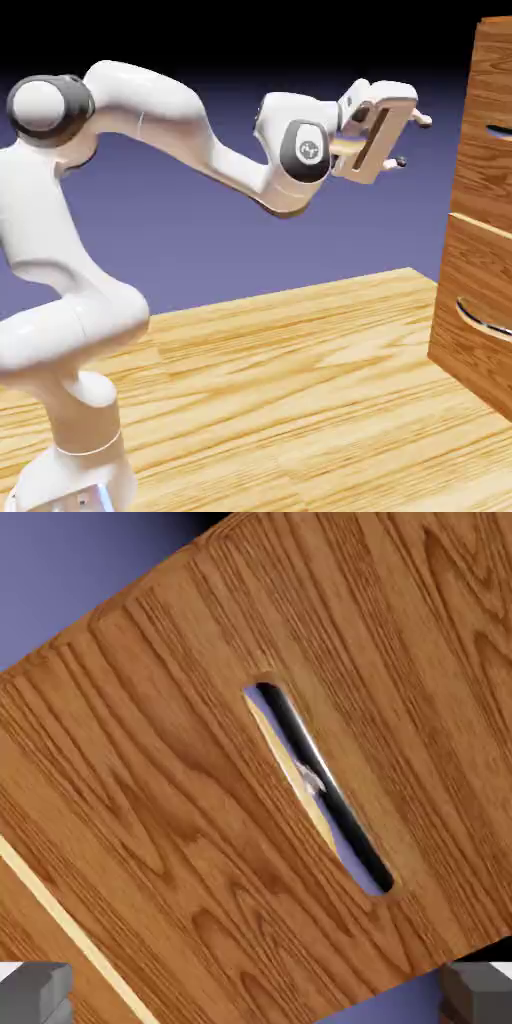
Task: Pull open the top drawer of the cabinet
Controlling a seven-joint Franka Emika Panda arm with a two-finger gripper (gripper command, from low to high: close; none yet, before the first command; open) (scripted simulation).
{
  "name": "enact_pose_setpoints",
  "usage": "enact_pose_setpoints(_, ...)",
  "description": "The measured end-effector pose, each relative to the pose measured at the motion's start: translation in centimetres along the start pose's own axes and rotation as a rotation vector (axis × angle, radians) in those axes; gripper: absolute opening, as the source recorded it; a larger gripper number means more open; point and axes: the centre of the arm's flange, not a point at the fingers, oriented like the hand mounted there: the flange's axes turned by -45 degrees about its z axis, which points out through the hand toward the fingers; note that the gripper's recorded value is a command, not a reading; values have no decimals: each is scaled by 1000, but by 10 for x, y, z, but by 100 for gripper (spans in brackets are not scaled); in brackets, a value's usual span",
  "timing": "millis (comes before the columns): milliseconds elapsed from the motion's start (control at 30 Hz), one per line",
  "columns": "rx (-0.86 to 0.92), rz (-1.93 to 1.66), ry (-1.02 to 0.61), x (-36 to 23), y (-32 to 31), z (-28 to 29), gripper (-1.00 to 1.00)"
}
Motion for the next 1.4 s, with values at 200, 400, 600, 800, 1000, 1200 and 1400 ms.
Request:
enact_pose_setpoints(200, -15, -123, 44, 6, -2, 29, 0)
enact_pose_setpoints(400, -24, -228, 92, 5, -4, 57, 0)
enact_pose_setpoints(600, -35, -315, 145, 0, -2, 83, 0)
enact_pose_setpoints(800, -53, -386, 202, -11, 7, 106, 0)
enact_pose_setpoints(1000, -86, -443, 260, -25, 22, 123, 0)
enact_pose_setpoints(1200, -112, -475, 294, -30, 35, 135, 0)
enact_pose_setpoints(1400, -112, -475, 294, -19, 36, 172, 0)
